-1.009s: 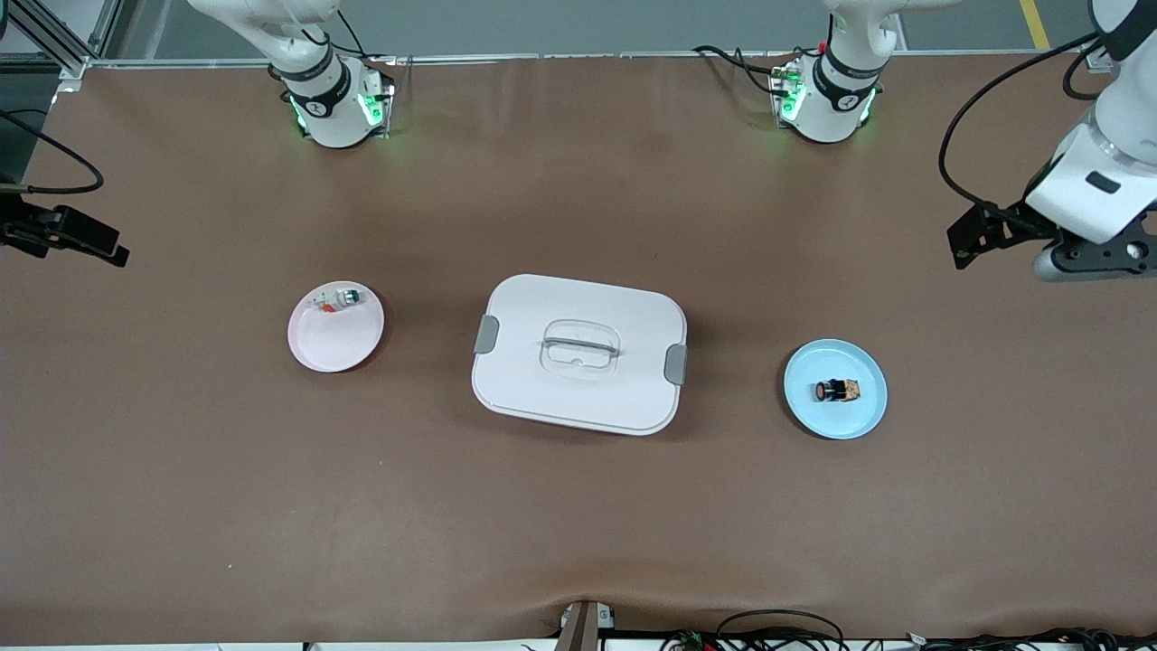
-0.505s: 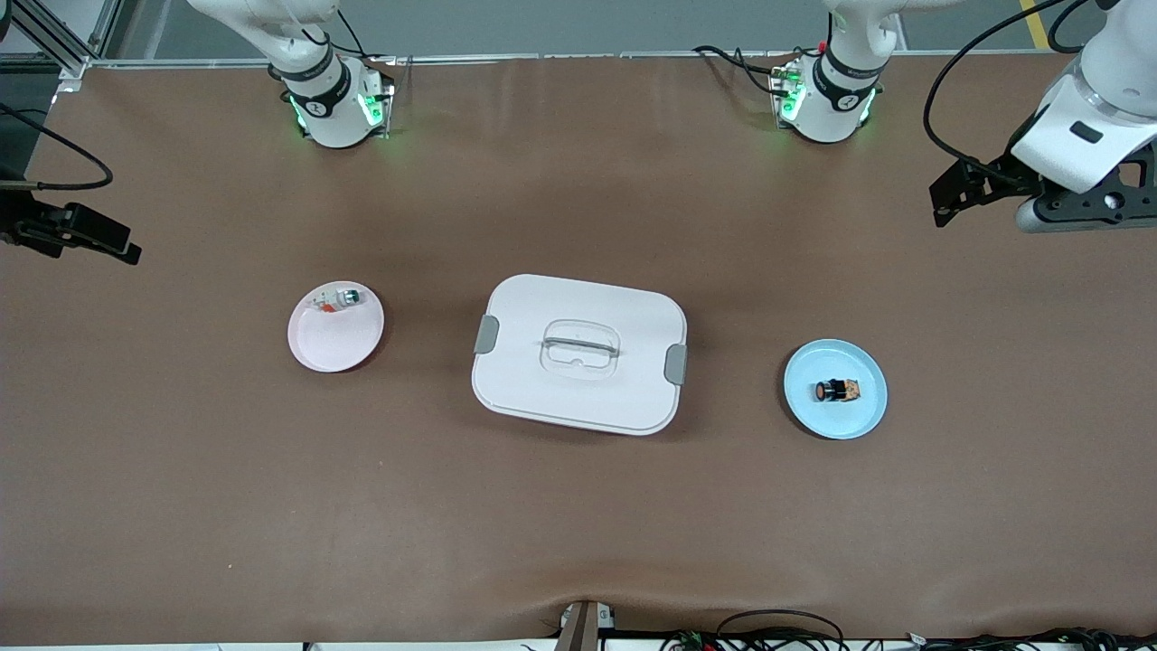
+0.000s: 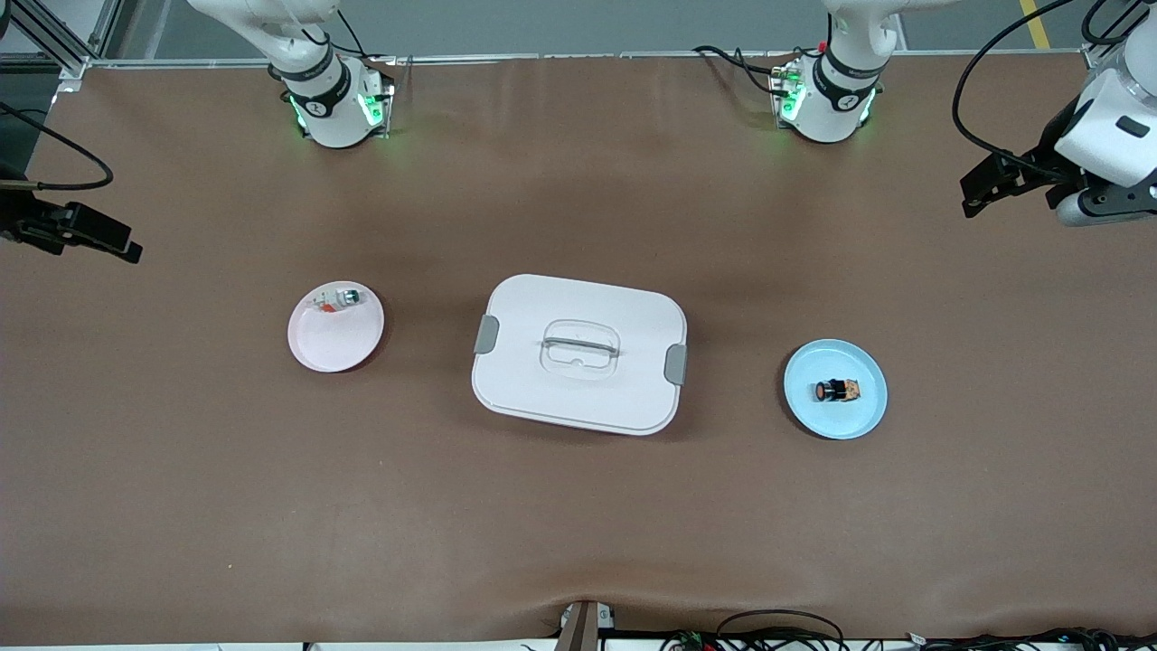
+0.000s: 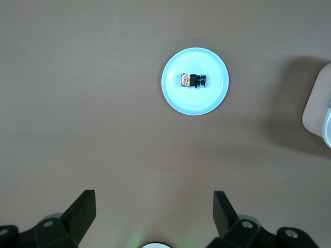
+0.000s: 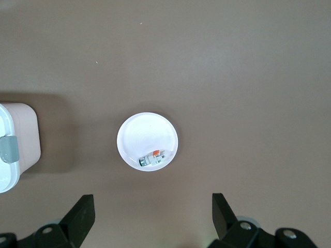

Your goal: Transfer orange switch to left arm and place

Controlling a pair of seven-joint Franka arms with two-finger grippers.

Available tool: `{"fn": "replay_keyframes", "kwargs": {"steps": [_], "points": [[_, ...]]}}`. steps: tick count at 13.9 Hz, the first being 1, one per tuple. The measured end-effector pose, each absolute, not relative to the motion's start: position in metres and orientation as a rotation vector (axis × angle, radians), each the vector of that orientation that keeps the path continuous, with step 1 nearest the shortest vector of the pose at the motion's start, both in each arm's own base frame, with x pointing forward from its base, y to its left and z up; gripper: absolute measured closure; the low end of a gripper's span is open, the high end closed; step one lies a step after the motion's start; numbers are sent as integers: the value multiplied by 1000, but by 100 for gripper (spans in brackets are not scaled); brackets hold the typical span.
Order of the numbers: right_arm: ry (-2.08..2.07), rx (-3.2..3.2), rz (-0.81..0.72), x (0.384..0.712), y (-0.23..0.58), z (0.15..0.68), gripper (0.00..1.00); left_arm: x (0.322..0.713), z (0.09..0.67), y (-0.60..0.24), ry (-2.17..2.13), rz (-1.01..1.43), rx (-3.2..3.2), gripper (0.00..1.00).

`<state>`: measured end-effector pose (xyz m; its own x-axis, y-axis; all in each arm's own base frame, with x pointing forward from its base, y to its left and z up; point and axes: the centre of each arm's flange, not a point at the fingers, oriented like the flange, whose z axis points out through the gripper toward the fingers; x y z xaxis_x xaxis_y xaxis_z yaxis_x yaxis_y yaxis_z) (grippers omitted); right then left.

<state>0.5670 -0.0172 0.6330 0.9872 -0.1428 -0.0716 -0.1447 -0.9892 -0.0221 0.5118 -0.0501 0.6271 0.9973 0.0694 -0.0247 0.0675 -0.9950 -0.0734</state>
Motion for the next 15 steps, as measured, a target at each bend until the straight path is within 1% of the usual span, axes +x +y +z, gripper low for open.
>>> {"fn": "replay_keyframes", "kwargs": {"steps": [7,15], "points": [[251,-3102,101,565,-17,637,0,512,627,-52,-101,43,-3068,0],[198,-3103,38,564,2,647,0,512,624,-53,-149,56,-3064,0]]}}
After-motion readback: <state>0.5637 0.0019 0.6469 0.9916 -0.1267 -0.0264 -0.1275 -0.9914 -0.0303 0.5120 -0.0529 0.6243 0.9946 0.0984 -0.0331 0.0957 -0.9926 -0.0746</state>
